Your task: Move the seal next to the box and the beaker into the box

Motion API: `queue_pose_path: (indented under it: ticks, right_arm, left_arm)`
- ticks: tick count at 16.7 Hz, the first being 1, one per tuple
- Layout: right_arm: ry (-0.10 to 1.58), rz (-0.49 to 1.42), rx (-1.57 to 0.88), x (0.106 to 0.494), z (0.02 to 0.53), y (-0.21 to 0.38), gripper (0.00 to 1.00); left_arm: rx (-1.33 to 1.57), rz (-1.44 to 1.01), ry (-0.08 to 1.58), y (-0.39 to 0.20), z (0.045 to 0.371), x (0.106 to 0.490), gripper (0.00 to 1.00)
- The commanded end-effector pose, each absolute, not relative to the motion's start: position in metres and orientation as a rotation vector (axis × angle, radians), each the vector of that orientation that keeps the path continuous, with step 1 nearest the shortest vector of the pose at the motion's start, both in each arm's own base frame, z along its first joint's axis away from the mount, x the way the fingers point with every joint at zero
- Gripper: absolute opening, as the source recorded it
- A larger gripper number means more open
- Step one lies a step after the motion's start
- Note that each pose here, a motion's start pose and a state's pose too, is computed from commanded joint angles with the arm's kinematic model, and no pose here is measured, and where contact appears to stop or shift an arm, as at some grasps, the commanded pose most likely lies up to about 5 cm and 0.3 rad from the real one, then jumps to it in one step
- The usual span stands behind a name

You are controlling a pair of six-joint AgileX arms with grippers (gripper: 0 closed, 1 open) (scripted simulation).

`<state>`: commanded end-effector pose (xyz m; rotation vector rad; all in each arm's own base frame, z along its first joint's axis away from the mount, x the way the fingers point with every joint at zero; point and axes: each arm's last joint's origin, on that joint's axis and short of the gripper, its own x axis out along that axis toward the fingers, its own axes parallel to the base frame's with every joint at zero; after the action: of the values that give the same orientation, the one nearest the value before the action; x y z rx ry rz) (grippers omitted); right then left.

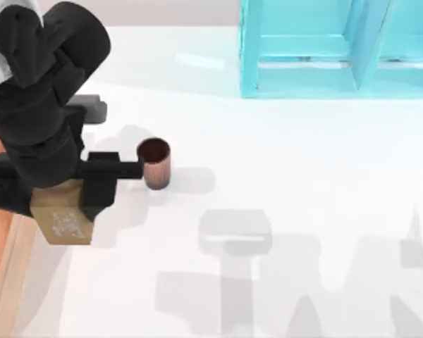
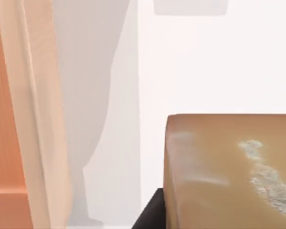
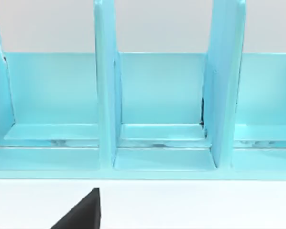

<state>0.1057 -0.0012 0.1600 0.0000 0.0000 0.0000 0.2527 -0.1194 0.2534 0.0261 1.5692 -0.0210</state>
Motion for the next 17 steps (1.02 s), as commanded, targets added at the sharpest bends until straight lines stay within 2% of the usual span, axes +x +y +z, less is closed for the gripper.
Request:
queue_pose_path:
  ticks: [3,11,15,17]
  right_arm:
    - [0.0,0.0,0.0,0.106,0.16,-0.001,1.0]
    - [0.0,0.0,0.0,0.106,0.16,-0.001,1.0]
    - [0.0,0.0,0.0,0.106,0.16,-0.001,1.0]
    - [0.0,0.0,0.0,0.106,0.16,-0.001,1.0]
  left_arm:
    - [0.025,-0.021,1.568,-0.119,0.245,0.253,0.0]
    - [0.021,-0.02,1.567,-0.117,0.191,0.252,0.0]
    - [0.021,-0.019,1.569,-0.117,0.189,0.252,0.0]
    - [0.021,-0.019,1.569,-0.117,0.189,0.252,0.15]
